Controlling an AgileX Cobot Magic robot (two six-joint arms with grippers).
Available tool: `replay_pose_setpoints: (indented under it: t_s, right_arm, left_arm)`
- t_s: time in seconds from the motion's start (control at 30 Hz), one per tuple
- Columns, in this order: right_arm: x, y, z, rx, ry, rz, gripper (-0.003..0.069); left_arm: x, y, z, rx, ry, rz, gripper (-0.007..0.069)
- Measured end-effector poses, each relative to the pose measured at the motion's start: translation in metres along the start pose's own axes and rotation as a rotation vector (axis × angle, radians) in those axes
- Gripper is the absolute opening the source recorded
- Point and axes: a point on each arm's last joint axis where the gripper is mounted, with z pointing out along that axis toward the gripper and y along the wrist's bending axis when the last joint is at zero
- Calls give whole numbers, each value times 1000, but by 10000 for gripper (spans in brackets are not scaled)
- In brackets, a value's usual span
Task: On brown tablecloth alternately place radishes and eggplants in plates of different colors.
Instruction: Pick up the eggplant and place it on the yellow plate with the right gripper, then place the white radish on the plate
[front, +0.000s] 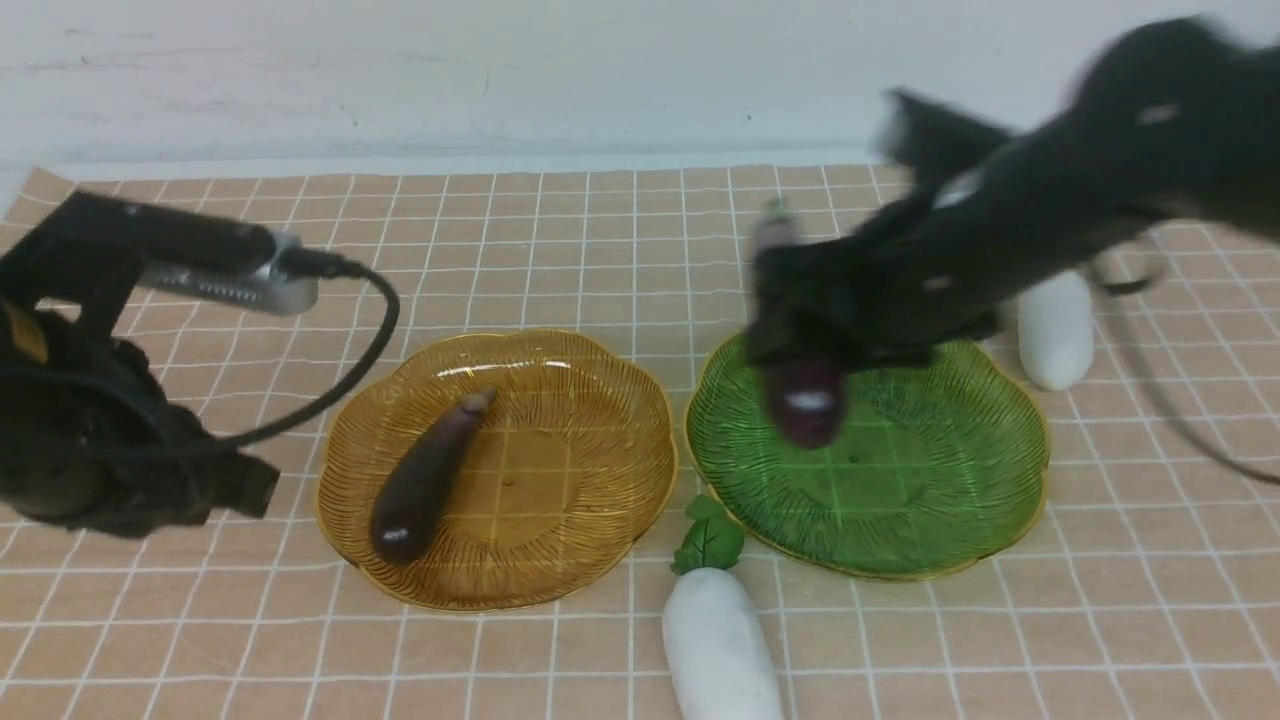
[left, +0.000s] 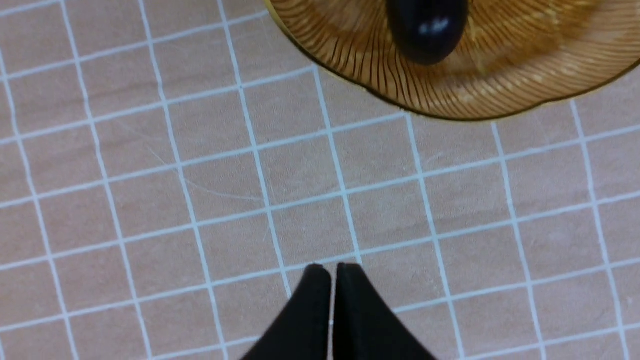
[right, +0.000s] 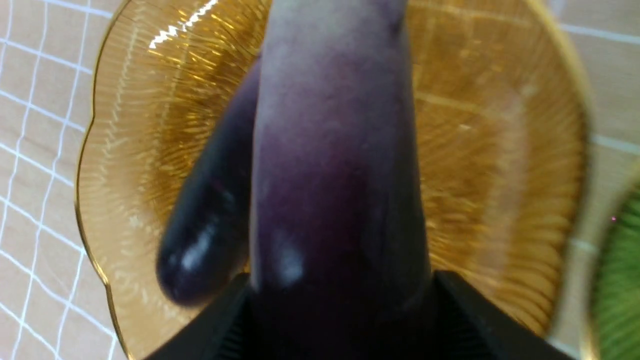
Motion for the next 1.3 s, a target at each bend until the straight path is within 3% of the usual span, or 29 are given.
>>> replay_pose_setpoints:
  t_s: [0.27, 0.37, 0.53, 0.63, 0.77, 0.9, 1.1, 1.3]
  right_arm:
    - [-20, 4, 21, 34, 47, -65, 547]
    - [-44, -9, -14, 160, 36, -159, 534]
    - [-96, -88, -100, 507, -149, -87, 426]
    - [-105, -140, -135, 583, -205, 55, 407]
    - [-105, -209, -146, 568, -187, 232, 433]
    - [-96, -265, -119, 560, -102, 322, 519]
    - [-84, -297, -64, 556, -10, 344, 589]
    - [-80, -305, -52, 573, 39, 315, 478]
  left_arm:
    - [2, 0, -1, 0, 8, 8, -3]
    - [3, 0, -2, 0, 8, 8, -3]
    - [5, 0, -3, -2, 18, 9, -3]
    - [7, 0, -3, -2, 45, 10, -3]
    - [11, 1, -3, -12, 90, 14, -3]
    - [16, 0, -4, -2, 148, 9, -3]
    - [16, 0, -4, 1, 140, 7, -3]
    - [14, -4, -4, 44, 128, -13, -3]
